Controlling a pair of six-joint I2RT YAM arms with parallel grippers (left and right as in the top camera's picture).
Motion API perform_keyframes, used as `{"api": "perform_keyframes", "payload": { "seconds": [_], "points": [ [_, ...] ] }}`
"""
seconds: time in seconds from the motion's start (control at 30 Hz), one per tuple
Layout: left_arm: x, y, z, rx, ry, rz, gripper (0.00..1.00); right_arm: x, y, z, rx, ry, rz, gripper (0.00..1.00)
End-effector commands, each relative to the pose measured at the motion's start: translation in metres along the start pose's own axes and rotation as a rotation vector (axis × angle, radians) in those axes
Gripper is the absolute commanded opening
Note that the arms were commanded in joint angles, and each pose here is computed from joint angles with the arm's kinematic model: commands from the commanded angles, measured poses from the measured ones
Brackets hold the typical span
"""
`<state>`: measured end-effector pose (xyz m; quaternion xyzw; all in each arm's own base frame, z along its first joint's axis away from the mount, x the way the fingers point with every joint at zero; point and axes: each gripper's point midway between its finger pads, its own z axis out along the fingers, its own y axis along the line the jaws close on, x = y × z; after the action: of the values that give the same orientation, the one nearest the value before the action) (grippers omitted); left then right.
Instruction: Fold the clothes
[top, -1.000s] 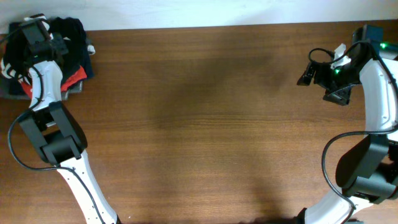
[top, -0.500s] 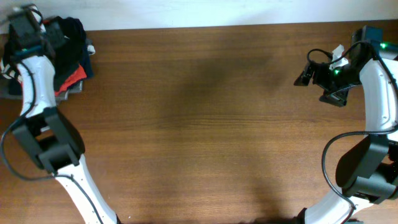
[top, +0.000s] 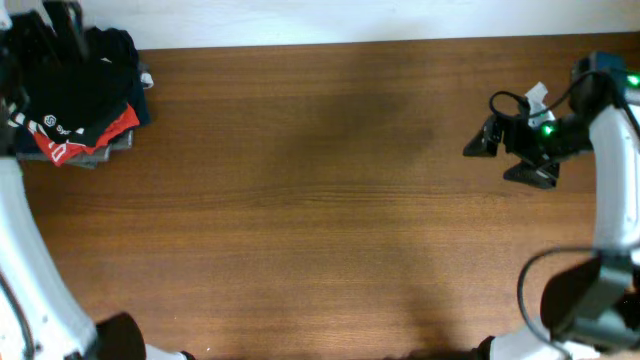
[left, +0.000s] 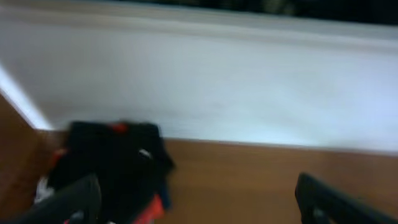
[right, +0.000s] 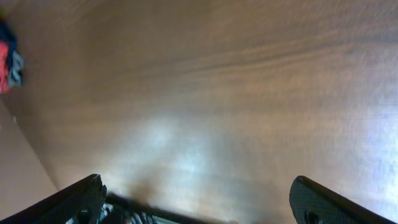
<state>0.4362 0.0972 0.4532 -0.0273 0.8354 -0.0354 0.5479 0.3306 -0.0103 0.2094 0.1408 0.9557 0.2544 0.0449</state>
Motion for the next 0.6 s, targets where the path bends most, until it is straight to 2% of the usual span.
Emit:
{"api": "perform_keyframes", "payload": {
  "seconds": [0.0, 0.13, 0.3, 0.37, 0.47, 0.57],
  "points": [
    [0.014, -0.051, -0.021, 0.268, 0.032, 0.095, 0.99, 0.019, 0.022, -0.028, -0.019, -0.074, -0.102, 0.99],
    [0.025, -0.086, -0.051, 0.436, 0.036, 0.124, 0.99, 0.038, 0.042, -0.054, -0.019, -0.165, -0.174, 0.99],
    [0.047, -0.093, -0.065, 0.442, 0.049, 0.115, 0.99, 0.072, 0.064, -0.085, 0.009, -0.287, -0.276, 0.99],
    [0.059, -0.089, -0.067, 0.404, 0.054, 0.118, 0.99, 0.086, 0.063, -0.095, 0.046, -0.326, -0.274, 0.99],
    [0.079, -0.069, -0.068, 0.244, 0.049, 0.054, 0.99, 0.104, 0.06, -0.109, 0.095, -0.381, -0.28, 0.99],
    [0.1, -0.061, -0.08, 0.148, 0.007, 0.021, 0.99, 0.123, 0.064, -0.119, 0.095, -0.426, -0.302, 0.99]
  ]
}}
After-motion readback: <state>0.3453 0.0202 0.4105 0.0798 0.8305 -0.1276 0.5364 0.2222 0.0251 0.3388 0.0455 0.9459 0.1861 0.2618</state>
